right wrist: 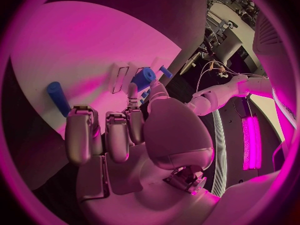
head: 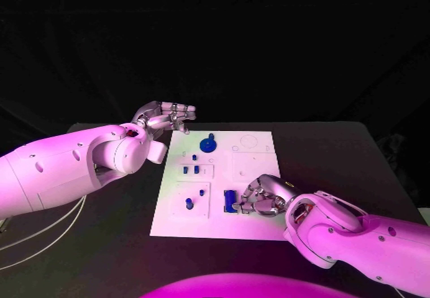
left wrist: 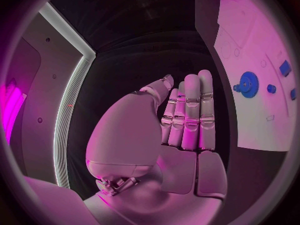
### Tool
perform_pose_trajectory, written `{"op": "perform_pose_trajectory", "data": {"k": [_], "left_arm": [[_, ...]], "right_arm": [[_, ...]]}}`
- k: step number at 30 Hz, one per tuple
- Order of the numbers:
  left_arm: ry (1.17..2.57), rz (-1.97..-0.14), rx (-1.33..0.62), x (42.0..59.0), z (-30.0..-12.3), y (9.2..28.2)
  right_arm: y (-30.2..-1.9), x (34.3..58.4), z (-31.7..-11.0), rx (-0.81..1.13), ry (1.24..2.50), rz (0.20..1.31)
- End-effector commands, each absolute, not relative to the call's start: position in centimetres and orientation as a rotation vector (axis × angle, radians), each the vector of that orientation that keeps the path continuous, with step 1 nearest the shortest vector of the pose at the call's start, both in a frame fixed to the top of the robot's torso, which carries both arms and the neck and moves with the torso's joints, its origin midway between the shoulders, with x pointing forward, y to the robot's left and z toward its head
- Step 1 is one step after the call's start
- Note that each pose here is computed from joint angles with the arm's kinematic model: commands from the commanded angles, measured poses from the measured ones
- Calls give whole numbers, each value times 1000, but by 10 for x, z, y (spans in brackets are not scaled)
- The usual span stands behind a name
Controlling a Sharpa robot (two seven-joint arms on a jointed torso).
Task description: Assemble the parts on the task board
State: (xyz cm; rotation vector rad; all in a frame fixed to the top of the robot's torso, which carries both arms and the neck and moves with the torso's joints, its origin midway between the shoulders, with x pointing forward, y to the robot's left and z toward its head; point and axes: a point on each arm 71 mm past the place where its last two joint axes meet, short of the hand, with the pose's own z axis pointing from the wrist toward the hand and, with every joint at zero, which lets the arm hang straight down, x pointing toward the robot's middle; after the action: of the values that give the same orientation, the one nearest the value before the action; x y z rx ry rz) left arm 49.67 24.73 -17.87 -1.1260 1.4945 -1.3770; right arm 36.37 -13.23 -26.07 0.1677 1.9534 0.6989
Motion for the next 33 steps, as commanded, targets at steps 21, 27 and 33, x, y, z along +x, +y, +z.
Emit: {"op": "perform_pose_trajectory", "data": {"k": [21,27,33], "left_arm": [[1501,-1402,-1120,497,-178,244],[1502,-1401,-1120,496,-178,244],[1501,-1399,-1121,497,-178,245]], "right_arm": [[-125,366,-261,86,1927,681],[-127,364,-260,82,1928,685],[-146,365,-255,142,1893,694]]}}
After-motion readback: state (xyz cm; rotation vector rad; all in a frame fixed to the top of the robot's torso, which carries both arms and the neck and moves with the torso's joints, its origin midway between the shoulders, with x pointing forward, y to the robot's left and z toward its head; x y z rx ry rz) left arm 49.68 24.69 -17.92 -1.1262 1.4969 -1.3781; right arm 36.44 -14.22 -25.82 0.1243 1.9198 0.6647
